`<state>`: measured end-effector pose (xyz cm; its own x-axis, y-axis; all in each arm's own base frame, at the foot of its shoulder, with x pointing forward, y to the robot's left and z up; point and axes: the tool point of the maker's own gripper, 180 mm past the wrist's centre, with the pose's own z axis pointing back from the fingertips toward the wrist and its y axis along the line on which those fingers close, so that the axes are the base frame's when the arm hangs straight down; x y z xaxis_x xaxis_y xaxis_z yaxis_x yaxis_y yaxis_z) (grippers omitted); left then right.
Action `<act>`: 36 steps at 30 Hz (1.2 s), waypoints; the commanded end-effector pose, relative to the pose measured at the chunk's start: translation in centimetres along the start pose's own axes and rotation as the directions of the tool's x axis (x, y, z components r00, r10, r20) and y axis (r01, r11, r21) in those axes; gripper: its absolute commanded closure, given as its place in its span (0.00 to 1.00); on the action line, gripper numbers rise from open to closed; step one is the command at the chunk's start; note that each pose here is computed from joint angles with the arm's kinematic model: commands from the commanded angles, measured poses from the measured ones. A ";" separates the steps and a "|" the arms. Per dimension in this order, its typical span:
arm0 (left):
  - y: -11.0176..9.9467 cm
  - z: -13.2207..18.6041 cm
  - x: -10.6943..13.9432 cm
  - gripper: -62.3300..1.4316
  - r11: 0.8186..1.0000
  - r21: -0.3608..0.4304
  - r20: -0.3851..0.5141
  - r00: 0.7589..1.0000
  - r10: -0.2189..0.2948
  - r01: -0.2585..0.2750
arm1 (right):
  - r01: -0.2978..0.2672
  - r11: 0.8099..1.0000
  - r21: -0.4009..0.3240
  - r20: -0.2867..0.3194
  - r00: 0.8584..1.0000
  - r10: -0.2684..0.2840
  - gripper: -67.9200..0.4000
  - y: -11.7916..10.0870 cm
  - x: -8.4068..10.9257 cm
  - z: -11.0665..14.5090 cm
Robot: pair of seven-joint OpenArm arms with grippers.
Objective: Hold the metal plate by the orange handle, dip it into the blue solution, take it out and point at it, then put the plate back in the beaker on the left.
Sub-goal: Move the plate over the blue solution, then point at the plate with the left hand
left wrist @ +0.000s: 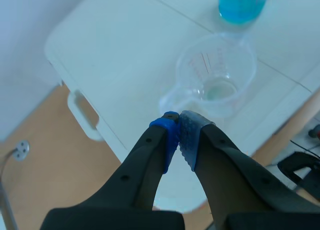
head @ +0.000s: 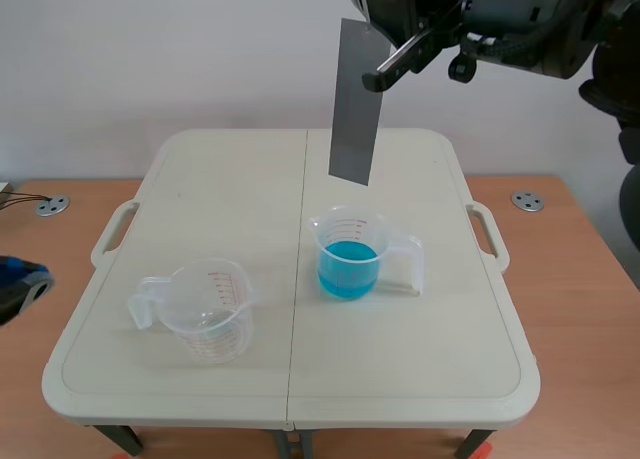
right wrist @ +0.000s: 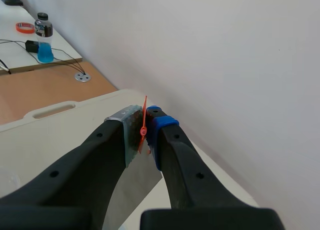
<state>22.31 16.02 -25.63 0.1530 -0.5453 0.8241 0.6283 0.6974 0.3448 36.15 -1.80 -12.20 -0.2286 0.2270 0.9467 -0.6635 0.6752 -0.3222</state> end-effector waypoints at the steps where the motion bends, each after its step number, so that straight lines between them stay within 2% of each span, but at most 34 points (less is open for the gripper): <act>1: 0.1 -0.7 1.0 0.95 1.000 -0.005 0.042 0.999 0.002 -0.001 | -0.006 1.000 -0.006 0.035 0.999 0.006 0.98 -0.4 1.0 0.3; 6: 1.5 -3.1 1.7 0.95 1.000 0.006 0.058 0.998 -0.014 0.013 | 0.009 1.000 -0.009 0.022 1.000 -0.009 0.98 -0.3 0.4 0.6; 15: 2.6 -7.7 3.5 0.95 0.999 -0.030 0.114 0.993 -0.032 0.036 | 0.013 1.000 -0.020 0.017 1.000 -0.013 0.98 -0.5 0.2 0.8; 29: 0.3 -13.7 6.0 0.95 0.985 -0.169 0.163 0.987 -0.018 0.046 | 0.013 1.000 -0.021 0.016 1.000 -0.012 0.98 -0.6 0.1 0.9; 36: -2.0 -16.5 7.2 0.95 0.968 -0.229 0.176 0.983 -0.058 0.098 | 0.013 1.000 -0.021 0.016 1.000 -0.012 0.98 -0.6 0.1 0.8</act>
<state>34.36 3.59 -29.07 0.0145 -0.5175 0.8556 0.8011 0.5181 0.2998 35.99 -2.82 -13.37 -0.1872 0.2241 0.9564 -0.6554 0.6967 -0.2916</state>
